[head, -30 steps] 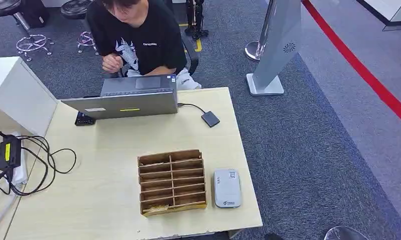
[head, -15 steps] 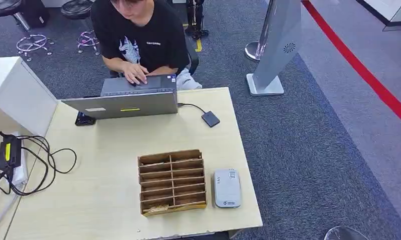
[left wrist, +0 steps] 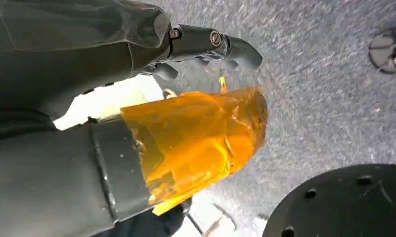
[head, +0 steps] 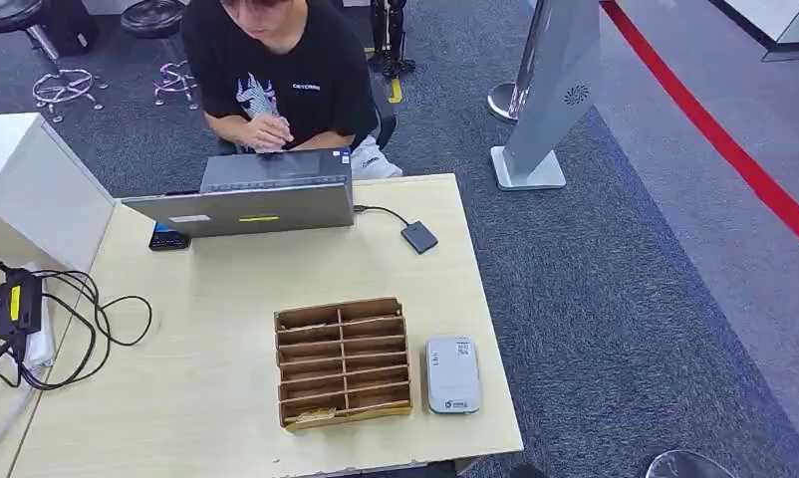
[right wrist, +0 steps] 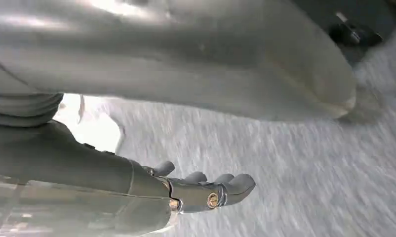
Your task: Pass the card to the sensor for recognition and then transmit it.
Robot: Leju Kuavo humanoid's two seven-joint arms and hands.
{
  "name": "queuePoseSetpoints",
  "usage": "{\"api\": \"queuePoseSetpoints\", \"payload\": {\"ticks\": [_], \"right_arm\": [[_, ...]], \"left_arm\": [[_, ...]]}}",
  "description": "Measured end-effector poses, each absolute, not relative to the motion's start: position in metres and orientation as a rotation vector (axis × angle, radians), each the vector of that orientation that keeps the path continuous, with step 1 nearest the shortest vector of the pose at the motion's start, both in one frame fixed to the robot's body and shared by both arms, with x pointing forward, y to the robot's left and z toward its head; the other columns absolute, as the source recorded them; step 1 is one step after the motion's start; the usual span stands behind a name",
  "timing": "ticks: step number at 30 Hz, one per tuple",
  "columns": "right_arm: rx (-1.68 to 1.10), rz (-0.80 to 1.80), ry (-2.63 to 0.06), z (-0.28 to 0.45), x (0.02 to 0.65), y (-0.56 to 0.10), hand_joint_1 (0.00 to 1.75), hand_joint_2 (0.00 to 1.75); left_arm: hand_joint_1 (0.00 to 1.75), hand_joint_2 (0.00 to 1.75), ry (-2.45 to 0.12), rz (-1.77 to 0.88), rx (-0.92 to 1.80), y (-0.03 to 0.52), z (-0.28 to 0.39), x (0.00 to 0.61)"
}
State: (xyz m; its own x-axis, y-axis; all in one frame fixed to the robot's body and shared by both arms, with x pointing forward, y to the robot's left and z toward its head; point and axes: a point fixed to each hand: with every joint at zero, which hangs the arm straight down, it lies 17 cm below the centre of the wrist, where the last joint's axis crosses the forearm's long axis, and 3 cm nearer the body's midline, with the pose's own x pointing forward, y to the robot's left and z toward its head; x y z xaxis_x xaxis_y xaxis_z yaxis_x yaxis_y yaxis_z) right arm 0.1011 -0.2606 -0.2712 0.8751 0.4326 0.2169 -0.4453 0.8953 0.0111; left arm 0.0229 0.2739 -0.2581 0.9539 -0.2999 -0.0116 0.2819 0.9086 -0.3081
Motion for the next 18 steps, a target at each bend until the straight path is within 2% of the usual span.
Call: {"api": "queuePoseSetpoints", "payload": {"ticks": [5, 9, 10, 13, 18], "right_arm": [[-0.039, 0.661, -0.312, -0.264, 0.151, -0.276, 0.0, 0.0], [0.019, 0.634, -0.122, -0.269, 0.11, -0.279, 0.0, 0.0], [0.046, 0.631, -0.107, -0.27, 0.098, -0.276, 0.0, 0.0], [0.067, 0.659, -0.173, -0.271, 0.092, -0.268, 0.0, 0.0], [-0.014, 0.686, -0.306, -0.266, 0.135, -0.272, 0.0, 0.0]], "left_arm": [[0.0, 0.0, 0.063, -0.3, -0.37, 0.265, -0.253, 0.019], [0.0, 0.0, 0.08, -0.306, -0.379, 0.267, -0.251, 0.016], [0.0, 1.75, 0.076, -0.31, -0.373, 0.269, -0.251, 0.016], [0.0, 1.75, 0.032, -0.32, -0.33, 0.276, -0.256, 0.024], [0.0, 1.75, -0.032, -0.378, -0.244, 0.29, -0.263, 0.035]]}}
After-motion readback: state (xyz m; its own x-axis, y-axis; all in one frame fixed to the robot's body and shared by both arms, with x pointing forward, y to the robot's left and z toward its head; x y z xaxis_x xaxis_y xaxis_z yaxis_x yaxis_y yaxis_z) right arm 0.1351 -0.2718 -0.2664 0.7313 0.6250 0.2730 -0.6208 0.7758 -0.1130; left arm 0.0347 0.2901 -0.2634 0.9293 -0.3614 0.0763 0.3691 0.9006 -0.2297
